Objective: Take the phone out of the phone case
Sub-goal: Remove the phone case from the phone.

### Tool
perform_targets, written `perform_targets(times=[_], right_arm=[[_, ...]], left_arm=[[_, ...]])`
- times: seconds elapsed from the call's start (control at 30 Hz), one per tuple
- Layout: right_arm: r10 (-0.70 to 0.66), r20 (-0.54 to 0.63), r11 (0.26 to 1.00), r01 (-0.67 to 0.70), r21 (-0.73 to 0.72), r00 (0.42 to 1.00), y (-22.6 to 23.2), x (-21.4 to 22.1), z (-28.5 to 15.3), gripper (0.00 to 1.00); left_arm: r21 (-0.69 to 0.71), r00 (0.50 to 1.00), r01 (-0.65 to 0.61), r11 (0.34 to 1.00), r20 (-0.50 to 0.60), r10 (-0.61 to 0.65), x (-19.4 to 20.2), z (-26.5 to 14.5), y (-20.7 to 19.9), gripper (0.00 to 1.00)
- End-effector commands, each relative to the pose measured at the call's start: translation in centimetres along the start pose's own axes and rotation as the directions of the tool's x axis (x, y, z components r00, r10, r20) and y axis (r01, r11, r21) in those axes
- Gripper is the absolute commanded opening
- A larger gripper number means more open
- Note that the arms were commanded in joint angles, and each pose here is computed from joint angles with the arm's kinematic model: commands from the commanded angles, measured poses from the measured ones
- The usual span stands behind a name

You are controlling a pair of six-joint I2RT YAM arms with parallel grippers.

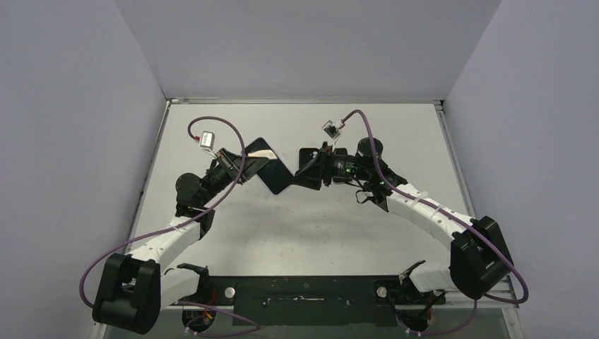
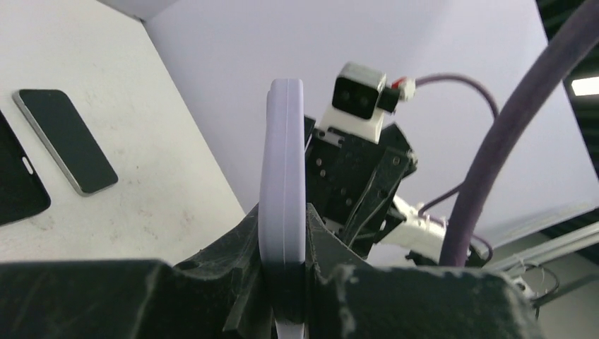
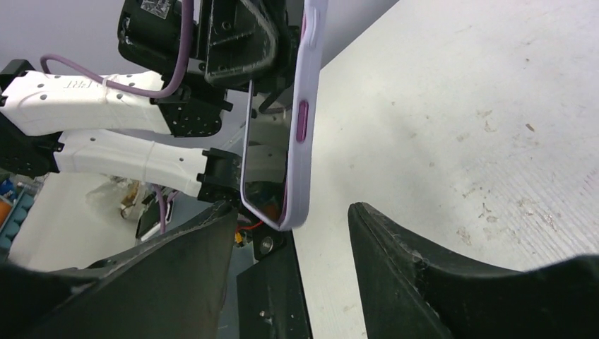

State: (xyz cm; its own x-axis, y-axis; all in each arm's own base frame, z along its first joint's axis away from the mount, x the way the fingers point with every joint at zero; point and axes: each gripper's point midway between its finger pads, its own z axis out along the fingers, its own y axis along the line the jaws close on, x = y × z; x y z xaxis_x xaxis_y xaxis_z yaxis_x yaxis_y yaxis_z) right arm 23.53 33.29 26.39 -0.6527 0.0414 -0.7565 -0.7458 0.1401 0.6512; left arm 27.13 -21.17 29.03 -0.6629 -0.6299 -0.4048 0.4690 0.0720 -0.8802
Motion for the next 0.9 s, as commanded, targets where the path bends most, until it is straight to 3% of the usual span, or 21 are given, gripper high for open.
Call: perform_targets(times=[0.0, 0.4, 0.87], right_arm=[[-0.036, 0.155, 0.999, 0.032, 0.029, 0.987, 0.8, -2.1, -0.8, 0.61], [0.043, 0.260, 0.999, -0.038, -0.023, 0.965, 3.6, -1.2, 1.1, 0.63], [0.095, 0.276, 0.994, -0.075, -0.083, 0.956, 4.4, -1.5, 2.1, 0.62]], left_arm=[[0.060, 0.978, 0.068, 0.996, 0.195, -0.078, -3.4, 0.3, -2.2, 0.00], [0.054, 0.929, 0.153, 0.987, 0.333, -0.162, -4.0, 0.7, -2.9, 0.00], [0.044, 0.905, 0.178, 0.983, 0.384, -0.181, -4.0, 0.0, -3.4, 0.00]])
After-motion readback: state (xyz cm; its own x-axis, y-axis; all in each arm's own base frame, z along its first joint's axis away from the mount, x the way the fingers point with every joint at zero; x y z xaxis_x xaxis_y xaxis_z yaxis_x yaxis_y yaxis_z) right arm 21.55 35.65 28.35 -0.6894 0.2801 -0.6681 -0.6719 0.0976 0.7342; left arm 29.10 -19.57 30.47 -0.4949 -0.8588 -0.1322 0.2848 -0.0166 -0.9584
